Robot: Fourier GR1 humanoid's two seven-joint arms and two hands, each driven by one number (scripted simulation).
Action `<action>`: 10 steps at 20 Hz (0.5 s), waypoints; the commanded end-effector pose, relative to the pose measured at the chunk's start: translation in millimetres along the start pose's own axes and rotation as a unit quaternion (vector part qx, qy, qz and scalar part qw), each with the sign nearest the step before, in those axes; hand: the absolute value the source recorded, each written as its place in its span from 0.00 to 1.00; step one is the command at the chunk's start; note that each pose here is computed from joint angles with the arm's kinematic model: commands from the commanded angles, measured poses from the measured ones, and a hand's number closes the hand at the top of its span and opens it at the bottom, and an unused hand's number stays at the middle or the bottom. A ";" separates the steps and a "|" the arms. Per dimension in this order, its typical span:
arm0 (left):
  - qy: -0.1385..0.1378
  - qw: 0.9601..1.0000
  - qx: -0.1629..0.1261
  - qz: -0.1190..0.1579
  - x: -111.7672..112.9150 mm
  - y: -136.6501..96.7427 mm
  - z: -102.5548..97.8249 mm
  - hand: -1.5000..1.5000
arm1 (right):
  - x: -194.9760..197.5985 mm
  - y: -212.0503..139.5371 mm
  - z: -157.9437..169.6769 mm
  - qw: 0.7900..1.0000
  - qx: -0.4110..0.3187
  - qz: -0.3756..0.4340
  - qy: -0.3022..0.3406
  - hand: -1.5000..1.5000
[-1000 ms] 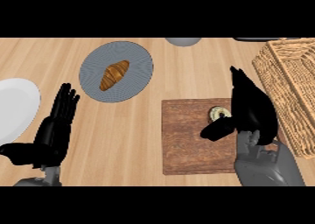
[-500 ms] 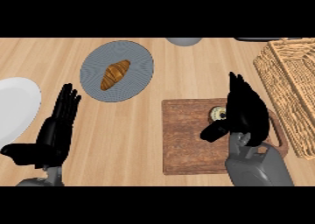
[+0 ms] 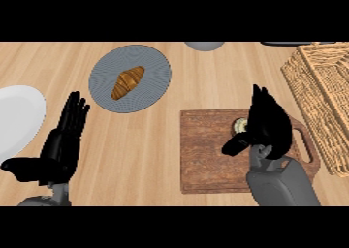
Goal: Pick the cupcake from the cutting board and place it in the basket
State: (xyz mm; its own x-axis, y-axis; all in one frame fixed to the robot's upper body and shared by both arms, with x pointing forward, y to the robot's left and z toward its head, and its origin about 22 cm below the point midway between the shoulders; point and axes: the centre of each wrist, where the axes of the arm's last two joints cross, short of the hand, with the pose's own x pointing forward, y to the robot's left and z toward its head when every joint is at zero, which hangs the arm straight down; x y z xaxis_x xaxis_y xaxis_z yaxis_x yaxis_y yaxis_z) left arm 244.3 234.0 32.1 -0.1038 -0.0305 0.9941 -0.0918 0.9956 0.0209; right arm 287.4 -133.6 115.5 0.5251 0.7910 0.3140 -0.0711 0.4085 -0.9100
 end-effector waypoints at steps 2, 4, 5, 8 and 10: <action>0.002 1.000 0.002 -0.002 8.1 1.7 -9.7 0.50 | -3.1 8.7 2.3 0.997 0.021 0.010 0.074 0.00; 0.001 1.000 0.001 0.004 10.9 -2.1 0.1 0.50 | -11.7 1.7 -8.8 0.997 0.028 0.000 0.077 0.00; 0.000 1.000 0.004 -0.001 -2.0 17.3 -0.4 0.50 | -7.5 5.5 4.3 0.996 0.027 0.002 0.083 0.00; -0.005 1.000 -0.006 0.003 -10.3 3.8 3.0 0.50 | -8.2 10.7 -16.4 0.996 0.030 0.004 0.080 0.00; 0.010 1.000 -0.003 -0.002 12.4 -1.6 6.2 0.50 | 2.8 9.7 6.0 0.996 0.037 0.000 0.078 0.00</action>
State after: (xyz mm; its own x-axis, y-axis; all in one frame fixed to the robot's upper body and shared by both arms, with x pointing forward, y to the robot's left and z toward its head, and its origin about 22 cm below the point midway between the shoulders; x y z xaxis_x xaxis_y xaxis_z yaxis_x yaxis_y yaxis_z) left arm 240.1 232.6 33.4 -0.1022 -0.0285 0.9944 -0.0864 0.9961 0.0197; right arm 286.8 -140.4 102.9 0.5533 0.7696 0.3187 -0.0998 0.4411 -0.8919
